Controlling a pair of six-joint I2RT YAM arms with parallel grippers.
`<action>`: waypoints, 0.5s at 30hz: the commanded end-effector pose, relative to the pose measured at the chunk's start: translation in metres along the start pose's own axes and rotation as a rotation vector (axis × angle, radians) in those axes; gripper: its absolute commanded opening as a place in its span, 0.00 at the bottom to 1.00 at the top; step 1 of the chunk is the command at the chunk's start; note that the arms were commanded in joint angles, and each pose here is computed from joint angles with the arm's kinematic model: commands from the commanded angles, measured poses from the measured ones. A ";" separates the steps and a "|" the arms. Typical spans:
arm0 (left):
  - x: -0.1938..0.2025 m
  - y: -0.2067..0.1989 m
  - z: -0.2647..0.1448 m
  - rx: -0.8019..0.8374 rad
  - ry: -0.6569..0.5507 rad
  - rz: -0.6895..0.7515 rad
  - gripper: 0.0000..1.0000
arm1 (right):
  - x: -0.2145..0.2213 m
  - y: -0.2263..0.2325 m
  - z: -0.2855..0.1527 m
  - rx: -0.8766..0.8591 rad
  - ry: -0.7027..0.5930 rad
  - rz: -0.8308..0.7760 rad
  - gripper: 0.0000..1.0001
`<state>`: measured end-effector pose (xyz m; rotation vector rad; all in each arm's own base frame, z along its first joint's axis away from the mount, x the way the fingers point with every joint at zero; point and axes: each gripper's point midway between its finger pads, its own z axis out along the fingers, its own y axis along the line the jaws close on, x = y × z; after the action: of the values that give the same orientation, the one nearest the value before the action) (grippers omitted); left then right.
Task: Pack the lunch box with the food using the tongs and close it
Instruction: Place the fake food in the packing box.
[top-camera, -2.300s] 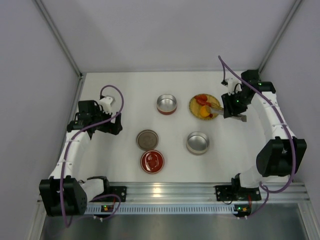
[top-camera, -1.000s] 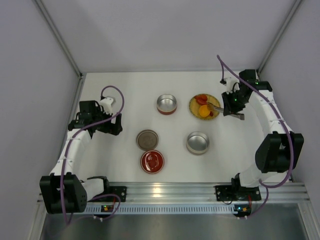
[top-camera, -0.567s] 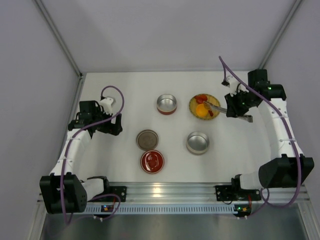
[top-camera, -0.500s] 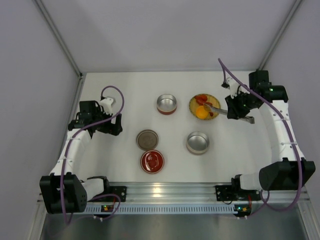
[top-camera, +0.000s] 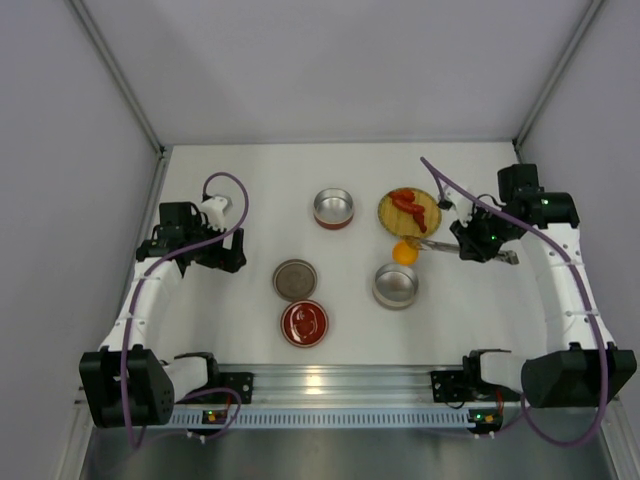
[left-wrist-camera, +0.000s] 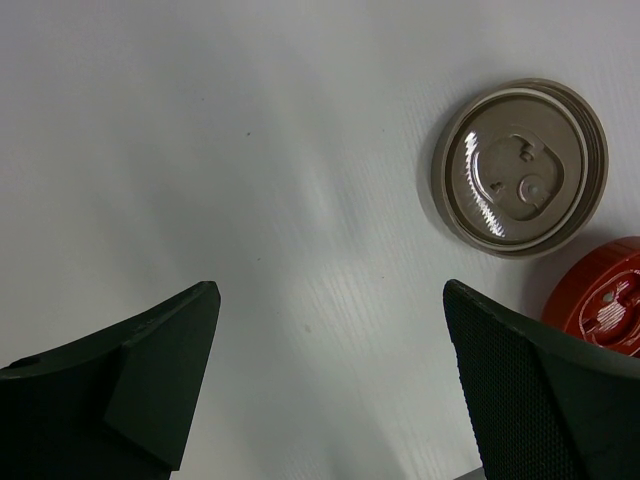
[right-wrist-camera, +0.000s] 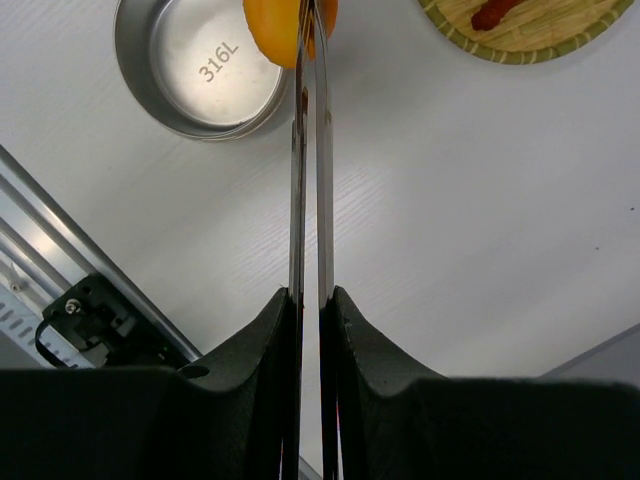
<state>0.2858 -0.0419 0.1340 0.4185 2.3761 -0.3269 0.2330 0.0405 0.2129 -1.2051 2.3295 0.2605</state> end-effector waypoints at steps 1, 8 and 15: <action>-0.012 -0.003 -0.005 0.014 -0.028 0.017 0.98 | 0.020 0.045 -0.006 -0.171 0.077 0.011 0.00; -0.006 -0.002 -0.004 0.009 -0.014 0.020 0.98 | 0.028 0.059 0.003 -0.221 0.111 -0.020 0.01; -0.007 -0.003 -0.001 0.015 -0.015 0.013 0.98 | 0.039 0.071 0.012 -0.270 0.146 -0.022 0.01</action>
<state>0.2844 -0.0420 0.1332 0.4184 2.3823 -0.3289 0.2101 0.0543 0.1792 -1.3343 2.3748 0.3559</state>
